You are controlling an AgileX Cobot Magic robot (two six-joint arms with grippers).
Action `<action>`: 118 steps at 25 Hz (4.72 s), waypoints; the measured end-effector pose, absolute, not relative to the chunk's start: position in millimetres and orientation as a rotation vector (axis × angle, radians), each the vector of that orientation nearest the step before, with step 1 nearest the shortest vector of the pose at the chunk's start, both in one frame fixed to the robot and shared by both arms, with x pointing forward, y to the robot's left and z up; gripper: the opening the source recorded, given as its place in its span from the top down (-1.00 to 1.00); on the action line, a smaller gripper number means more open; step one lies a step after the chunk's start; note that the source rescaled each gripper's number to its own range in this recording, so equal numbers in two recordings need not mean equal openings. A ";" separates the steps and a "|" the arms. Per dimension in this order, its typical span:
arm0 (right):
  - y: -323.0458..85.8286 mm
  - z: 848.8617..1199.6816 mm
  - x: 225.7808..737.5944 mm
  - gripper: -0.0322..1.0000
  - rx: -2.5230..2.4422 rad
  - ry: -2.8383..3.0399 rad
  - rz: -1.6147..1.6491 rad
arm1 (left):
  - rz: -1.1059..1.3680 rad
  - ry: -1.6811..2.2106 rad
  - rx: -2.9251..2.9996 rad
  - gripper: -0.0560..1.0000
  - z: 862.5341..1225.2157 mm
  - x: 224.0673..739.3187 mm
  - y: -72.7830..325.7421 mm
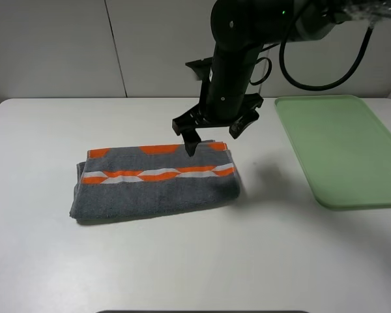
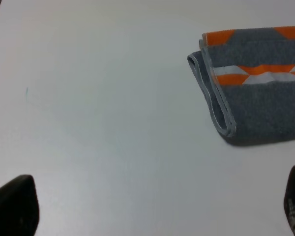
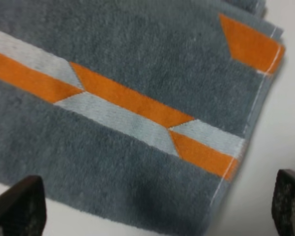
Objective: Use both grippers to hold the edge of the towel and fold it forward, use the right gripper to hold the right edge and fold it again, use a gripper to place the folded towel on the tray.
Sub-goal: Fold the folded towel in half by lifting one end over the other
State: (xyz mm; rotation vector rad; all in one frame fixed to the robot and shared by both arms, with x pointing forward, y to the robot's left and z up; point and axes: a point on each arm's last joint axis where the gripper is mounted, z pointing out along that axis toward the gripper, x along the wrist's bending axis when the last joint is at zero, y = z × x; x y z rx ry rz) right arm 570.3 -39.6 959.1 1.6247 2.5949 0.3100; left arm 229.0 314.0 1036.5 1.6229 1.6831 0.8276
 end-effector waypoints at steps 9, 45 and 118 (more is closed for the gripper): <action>-35.8 916.4 580.5 -1.00 1.664 2.553 0.246 | 0.830 1.684 1.623 -1.00 1036.5 229.0 314.1; -63.9 865.6 606.5 -0.74 1.754 2.519 0.117 | 0.829 1.684 1.624 -1.00 1036.2 229.1 314.1; -63.6 954.9 605.6 0.81 1.186 2.408 -0.256 | 0.830 1.686 1.623 -1.00 1036.2 229.1 314.2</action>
